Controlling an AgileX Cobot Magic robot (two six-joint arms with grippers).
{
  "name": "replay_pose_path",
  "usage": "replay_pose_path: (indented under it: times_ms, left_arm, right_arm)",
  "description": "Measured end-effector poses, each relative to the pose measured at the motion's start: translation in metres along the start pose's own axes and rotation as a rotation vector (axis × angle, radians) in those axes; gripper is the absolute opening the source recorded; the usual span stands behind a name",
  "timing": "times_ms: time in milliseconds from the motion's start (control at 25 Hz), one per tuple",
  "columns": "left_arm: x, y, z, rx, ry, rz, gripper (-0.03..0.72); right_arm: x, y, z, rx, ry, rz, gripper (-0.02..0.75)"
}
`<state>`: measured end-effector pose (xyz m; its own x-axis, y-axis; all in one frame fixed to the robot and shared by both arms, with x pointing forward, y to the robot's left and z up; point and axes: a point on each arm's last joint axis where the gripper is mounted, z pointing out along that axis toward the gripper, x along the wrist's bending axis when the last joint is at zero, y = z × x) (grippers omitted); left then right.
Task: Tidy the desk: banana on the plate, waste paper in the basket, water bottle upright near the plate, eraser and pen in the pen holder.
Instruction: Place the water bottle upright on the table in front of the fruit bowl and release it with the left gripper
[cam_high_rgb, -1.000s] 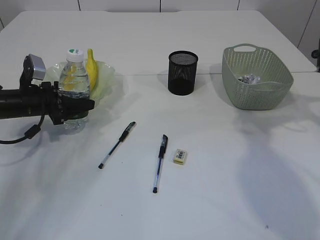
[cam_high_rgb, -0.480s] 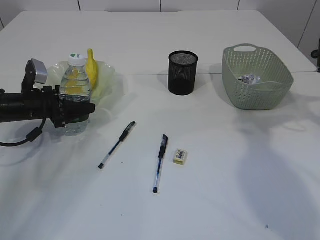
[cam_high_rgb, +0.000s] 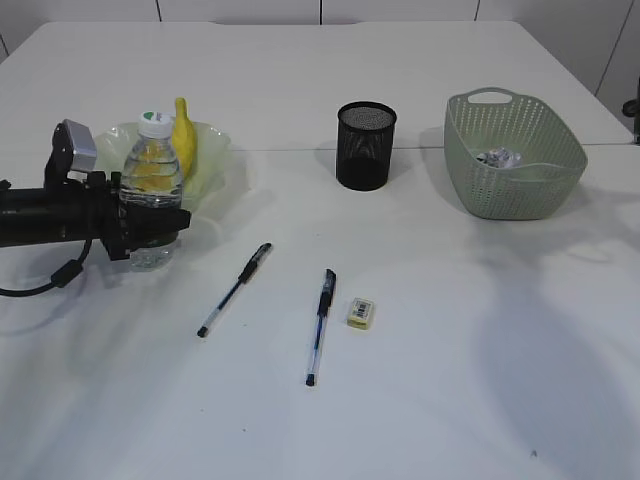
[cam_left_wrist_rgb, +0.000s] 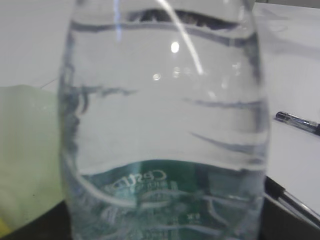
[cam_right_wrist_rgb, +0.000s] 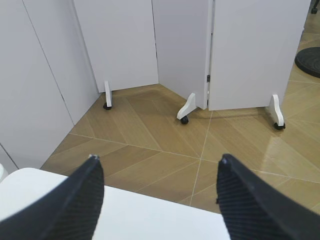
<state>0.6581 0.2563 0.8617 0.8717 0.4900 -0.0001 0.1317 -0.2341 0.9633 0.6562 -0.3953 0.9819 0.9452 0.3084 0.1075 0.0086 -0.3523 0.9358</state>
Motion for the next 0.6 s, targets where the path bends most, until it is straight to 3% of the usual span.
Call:
replay_pose_path:
  times_ms: [600]
  left_arm:
    - [0.0041, 0.0024, 0.0013, -0.006, 0.003, 0.024, 0.379]
  right_arm:
    - [0.0, 0.0, 0.0, 0.0, 0.0, 0.0, 0.528]
